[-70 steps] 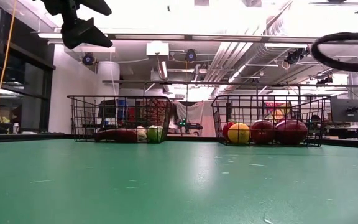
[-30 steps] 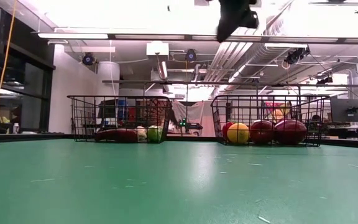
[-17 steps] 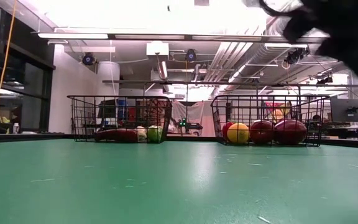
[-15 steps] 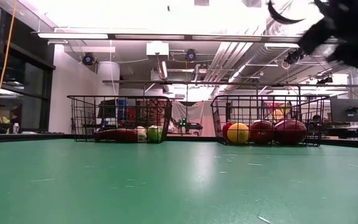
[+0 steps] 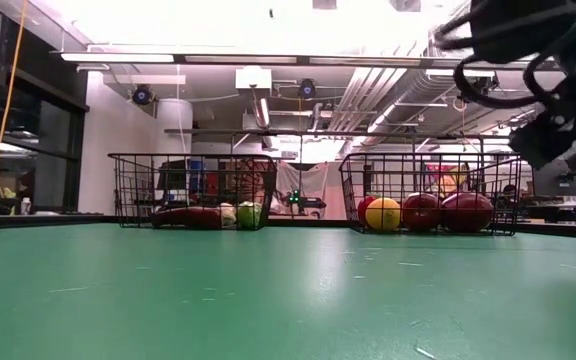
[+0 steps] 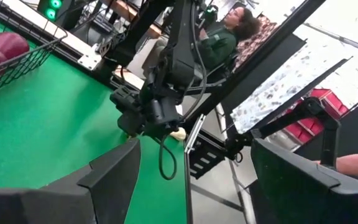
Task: Sort produce into baskets
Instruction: Put the right red chili pepper into the left wire basket
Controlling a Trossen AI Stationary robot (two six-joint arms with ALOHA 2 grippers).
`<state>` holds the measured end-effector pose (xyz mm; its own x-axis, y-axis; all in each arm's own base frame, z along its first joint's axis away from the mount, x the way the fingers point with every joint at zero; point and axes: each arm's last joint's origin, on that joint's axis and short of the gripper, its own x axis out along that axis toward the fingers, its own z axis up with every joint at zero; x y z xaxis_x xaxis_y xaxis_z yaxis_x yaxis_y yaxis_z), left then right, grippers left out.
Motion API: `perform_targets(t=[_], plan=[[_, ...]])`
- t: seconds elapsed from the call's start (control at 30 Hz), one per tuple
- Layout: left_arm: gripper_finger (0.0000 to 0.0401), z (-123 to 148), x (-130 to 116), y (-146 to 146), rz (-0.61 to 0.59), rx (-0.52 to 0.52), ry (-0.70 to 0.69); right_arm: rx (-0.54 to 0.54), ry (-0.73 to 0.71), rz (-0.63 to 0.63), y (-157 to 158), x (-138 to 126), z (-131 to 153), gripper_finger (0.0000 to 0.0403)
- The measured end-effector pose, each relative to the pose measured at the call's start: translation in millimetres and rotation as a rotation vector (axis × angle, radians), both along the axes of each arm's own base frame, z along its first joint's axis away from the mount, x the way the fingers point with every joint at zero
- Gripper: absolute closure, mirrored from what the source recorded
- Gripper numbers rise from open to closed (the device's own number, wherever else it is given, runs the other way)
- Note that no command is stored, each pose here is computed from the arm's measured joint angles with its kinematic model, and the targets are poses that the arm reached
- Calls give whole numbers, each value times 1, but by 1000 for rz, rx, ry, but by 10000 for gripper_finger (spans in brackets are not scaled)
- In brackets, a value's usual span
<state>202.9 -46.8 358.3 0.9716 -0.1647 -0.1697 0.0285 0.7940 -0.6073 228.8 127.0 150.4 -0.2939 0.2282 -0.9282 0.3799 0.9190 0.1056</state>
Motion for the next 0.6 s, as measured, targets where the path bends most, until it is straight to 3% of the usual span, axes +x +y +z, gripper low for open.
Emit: perform_targets(t=[0.2,0.33,0.43,0.6], plan=[[105,0,0,0,0,0,-4,-25,13,0,1,-5,-4,130],[105,2,0,0,-2,0,-23,-44,-9,10,5,-4,-1,217],[105,11,-1,0,-23,-21,-109,-49,-30,5,7,-1,3,299],[105,40,-17,3,-41,-6,-368,-38,-148,22,7,23,27,307]])
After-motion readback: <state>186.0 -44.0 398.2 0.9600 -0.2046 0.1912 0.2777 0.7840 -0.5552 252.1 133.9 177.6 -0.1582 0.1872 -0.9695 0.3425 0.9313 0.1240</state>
